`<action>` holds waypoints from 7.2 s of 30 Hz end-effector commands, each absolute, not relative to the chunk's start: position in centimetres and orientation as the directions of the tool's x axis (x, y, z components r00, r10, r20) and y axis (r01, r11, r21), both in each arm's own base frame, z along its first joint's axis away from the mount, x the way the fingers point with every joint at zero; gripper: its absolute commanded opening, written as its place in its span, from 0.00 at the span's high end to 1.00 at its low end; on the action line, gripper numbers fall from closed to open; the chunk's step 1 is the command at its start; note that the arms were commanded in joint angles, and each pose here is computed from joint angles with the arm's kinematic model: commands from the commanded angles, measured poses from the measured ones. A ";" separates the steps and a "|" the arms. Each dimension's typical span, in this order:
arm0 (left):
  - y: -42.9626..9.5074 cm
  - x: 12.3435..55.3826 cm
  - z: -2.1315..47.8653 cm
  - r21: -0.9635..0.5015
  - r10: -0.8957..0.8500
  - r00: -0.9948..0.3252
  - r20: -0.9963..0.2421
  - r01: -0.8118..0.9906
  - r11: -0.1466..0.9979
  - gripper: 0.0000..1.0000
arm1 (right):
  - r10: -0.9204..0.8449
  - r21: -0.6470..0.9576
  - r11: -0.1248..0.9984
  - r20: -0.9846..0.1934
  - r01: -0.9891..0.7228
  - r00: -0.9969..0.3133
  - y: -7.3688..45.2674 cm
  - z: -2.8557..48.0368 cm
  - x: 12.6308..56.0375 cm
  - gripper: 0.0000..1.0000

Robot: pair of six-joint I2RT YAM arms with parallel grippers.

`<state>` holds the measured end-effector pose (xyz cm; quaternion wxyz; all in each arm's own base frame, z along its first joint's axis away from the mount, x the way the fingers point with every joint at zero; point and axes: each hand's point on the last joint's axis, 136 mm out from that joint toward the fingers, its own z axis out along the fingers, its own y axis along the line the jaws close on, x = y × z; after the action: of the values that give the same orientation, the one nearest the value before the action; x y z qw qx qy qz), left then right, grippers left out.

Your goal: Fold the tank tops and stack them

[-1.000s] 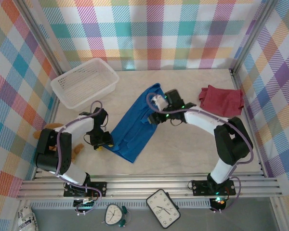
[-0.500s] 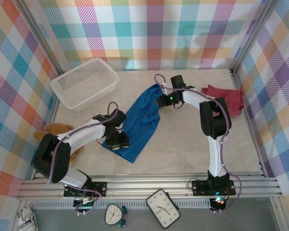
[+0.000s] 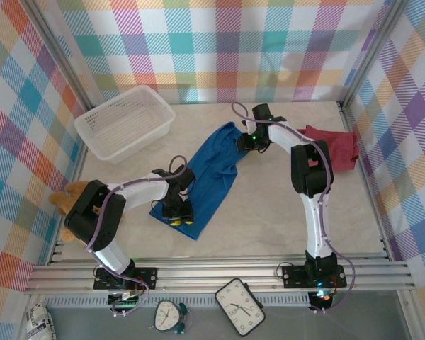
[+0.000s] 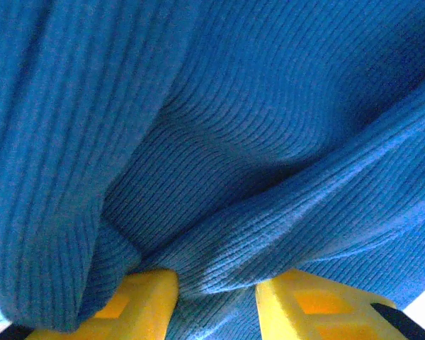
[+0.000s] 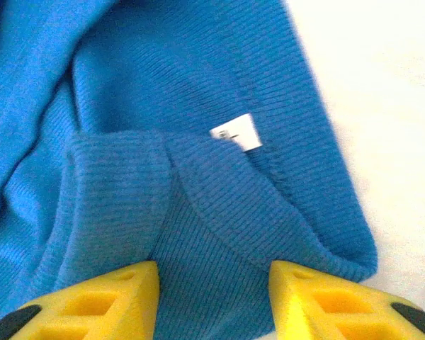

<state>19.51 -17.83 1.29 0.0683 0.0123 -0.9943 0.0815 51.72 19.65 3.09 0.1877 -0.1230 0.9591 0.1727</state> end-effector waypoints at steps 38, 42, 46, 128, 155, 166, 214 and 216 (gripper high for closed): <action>-5.3 24.2 4.8 -0.124 -0.261 -0.963 0.065 -0.267 0.956 0.44 | -0.520 0.297 0.467 -0.670 -0.833 -0.530 37.4 13.7 29.4 0.37; -5.0 24.4 3.4 -0.132 -0.265 -0.959 0.101 -0.277 0.952 0.44 | -0.577 0.341 0.312 -0.674 -0.887 -0.462 42.6 12.7 22.5 0.36; -4.8 24.5 2.3 -0.123 -0.267 -0.954 0.139 -0.284 0.951 0.44 | -0.666 0.345 0.238 -0.622 -0.908 -0.411 45.4 9.5 17.7 0.37; -21.4 51.0 12.4 -0.348 -0.107 -0.953 -0.282 -0.002 0.937 0.54 | -0.259 0.296 0.844 -0.504 -0.447 -0.824 23.6 6.8 42.3 0.63; -15.5 41.0 6.7 -0.249 -0.044 -0.995 -0.085 -0.021 0.968 0.44 | -0.697 -0.024 0.314 -0.684 -0.949 -0.214 37.2 7.3 27.6 0.40; -14.4 41.9 2.6 -0.248 -0.059 -0.998 -0.004 -0.056 0.967 0.44 | -0.813 -0.203 0.303 -0.565 -0.931 -0.141 38.1 3.0 29.2 0.38; -10.4 34.6 17.3 -0.213 -0.162 -0.953 -0.258 -0.107 0.971 1.00 | -0.389 0.515 0.119 -0.762 -0.849 -0.517 40.4 18.1 18.0 0.92; -11.0 35.7 17.1 -0.224 -0.155 -0.957 -0.245 -0.099 0.969 1.00 | -0.378 0.551 0.121 -0.744 -0.826 -0.551 40.0 18.1 19.1 0.92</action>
<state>33.78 -10.73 16.79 -0.1221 0.0591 -0.9857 0.0995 19.25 39.83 16.23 0.2430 -0.4353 0.7389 0.4533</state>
